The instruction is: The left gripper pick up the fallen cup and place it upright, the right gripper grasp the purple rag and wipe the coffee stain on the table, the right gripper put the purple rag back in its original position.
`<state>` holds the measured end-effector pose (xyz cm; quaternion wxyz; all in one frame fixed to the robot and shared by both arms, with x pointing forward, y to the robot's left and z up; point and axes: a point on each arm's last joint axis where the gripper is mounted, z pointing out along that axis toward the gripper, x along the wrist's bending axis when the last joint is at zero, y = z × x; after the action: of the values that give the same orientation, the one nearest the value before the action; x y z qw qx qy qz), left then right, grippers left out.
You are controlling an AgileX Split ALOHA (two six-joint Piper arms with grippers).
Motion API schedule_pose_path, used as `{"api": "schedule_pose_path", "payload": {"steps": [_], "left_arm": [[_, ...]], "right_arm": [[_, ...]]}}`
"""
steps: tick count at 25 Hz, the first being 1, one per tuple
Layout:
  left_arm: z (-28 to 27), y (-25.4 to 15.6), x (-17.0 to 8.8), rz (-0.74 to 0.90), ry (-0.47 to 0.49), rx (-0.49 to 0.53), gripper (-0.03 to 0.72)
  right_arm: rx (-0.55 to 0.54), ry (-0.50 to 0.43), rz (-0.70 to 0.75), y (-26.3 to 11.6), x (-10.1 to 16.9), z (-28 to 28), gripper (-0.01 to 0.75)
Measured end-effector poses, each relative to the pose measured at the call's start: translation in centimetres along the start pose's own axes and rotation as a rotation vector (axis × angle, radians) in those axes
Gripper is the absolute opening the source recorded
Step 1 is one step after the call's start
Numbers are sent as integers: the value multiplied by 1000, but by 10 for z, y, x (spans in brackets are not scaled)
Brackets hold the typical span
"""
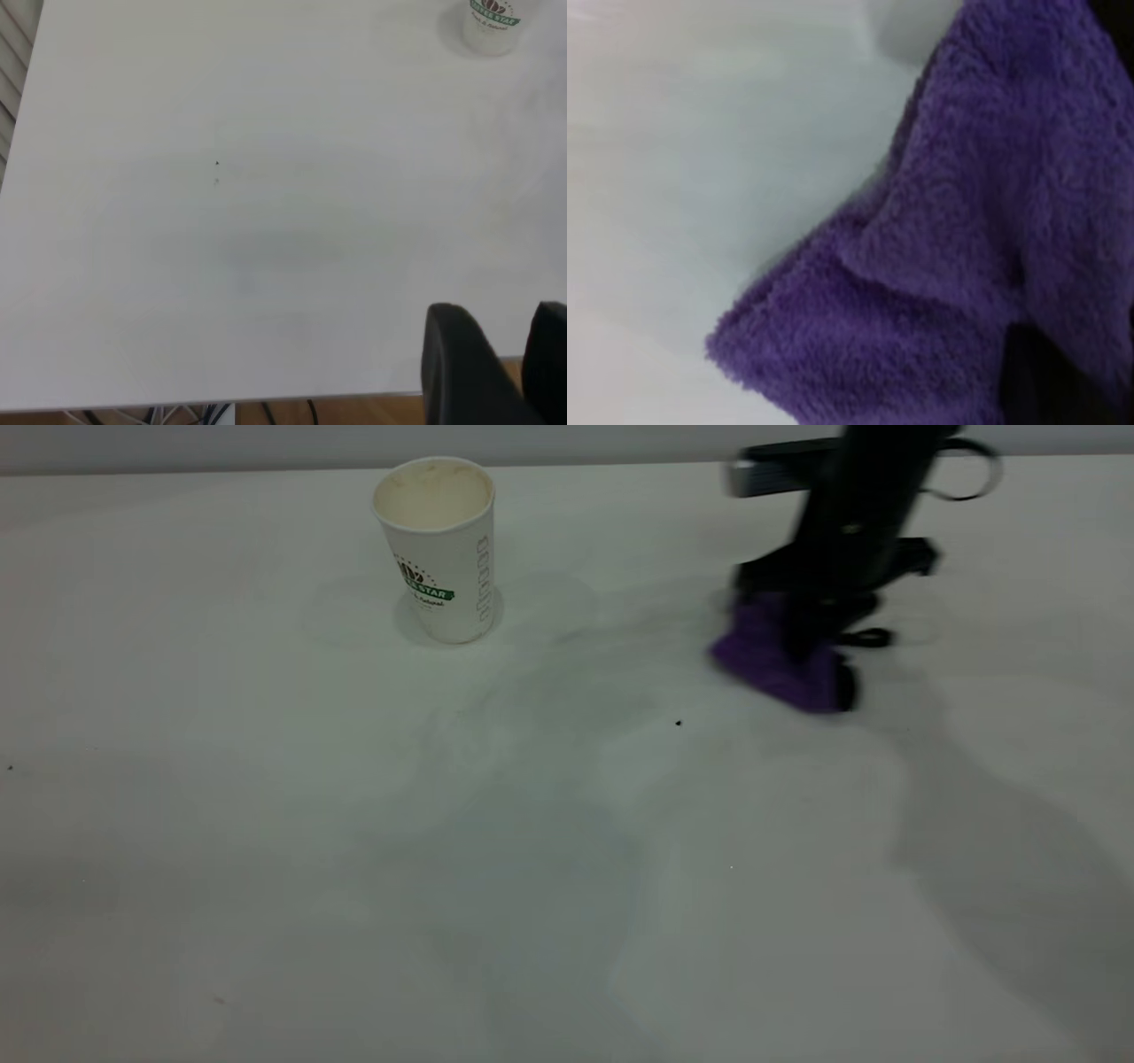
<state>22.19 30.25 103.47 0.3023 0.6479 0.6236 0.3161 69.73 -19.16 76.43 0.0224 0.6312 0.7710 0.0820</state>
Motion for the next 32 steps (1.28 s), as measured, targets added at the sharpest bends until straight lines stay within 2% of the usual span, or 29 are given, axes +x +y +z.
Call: {"api": "schedule_pose_path", "payload": {"steps": [3,6,8,12,14,18,21,24,28,32], "left_arm": [[0,0,0,0,0,0,239],[0,0,0,0,0,0,239],[0,0,0,0,0,0,239],[0,0,0,0,0,0,239],[0,0,0,0,0,0,239],[0,0,0,0,0,0,239],[0,0,0,0,0,0,239],[0,0,0,0,0,0,239],[0,0,0,0,0,0,239],[0,0,0,0,0,0,239]], "right_arm": [[17,-38,64,-2,-38,-4,87],[23,-59,127,-4,-72,-12,157],[34,-75,147,-7,-89,-19,281],[43,-134,100,-5,-102,-55,618],[12,-154,81,1,-101,-91,697],[-47,-171,83,4,-93,-182,724],[-35,-173,95,-11,-84,-248,724],[-104,-176,97,-27,-74,-311,724],[-245,-167,88,-61,-59,-380,715],[-302,-116,74,-113,-41,-413,710]]}}
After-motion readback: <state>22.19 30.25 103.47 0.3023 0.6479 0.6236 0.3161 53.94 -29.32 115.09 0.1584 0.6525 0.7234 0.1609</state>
